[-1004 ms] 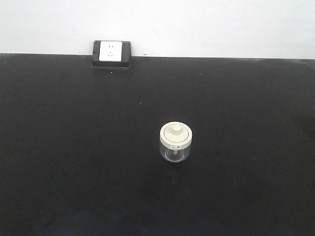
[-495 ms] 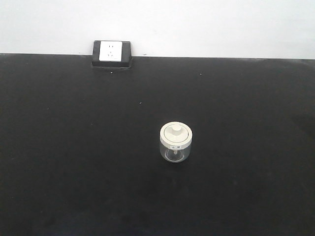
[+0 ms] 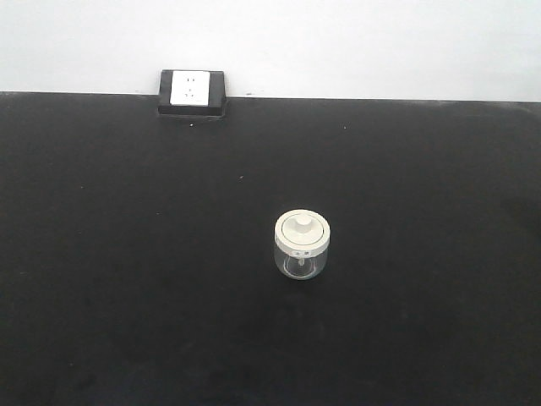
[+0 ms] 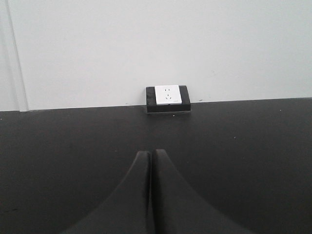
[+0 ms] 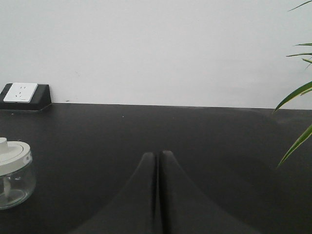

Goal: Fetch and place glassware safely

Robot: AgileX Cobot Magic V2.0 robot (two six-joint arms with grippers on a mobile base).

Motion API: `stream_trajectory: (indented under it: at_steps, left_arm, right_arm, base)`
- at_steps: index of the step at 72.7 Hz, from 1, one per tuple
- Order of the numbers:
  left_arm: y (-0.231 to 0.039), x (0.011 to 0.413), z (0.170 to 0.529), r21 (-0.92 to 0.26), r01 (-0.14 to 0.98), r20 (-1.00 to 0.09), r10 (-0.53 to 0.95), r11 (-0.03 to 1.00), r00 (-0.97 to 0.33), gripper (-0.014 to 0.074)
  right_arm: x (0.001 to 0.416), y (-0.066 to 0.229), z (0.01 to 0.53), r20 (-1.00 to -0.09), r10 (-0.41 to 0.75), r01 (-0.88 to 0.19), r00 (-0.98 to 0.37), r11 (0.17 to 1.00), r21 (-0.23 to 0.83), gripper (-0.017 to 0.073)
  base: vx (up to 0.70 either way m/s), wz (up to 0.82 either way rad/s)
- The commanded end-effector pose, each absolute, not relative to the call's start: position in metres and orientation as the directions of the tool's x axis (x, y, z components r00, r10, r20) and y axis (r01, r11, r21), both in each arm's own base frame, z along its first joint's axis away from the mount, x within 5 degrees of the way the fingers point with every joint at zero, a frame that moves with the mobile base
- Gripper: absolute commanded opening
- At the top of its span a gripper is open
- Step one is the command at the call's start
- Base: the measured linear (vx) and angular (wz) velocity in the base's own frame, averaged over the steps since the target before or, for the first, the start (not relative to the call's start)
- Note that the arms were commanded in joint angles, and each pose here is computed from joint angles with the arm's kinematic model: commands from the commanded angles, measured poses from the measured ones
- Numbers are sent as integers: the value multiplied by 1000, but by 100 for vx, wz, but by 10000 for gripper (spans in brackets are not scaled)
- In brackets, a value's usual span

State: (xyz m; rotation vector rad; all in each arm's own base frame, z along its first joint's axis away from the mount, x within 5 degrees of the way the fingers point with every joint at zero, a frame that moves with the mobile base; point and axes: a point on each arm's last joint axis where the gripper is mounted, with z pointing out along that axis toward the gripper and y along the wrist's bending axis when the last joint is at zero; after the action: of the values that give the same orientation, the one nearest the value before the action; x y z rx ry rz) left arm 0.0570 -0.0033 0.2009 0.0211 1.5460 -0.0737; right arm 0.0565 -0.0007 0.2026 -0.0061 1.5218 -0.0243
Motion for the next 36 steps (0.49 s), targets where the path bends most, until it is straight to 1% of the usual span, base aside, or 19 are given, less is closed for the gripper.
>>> stream_trajectory:
  at_steps: [1, 36]
  left_arm:
    - [-4, 56, 199, -48, 68, -994, -54, 997, 90, -7]
    - [-4, 56, 199, -48, 68, -994, -54, 997, 90, -7]
  right_arm:
    - [56, 0, 204, -993, -24, 14, 117, 1000, -22, -8]
    - [56, 0, 204, -993, -24, 14, 117, 1000, -22, -8]
  base:
    - [0, 0]
    - [0, 0]
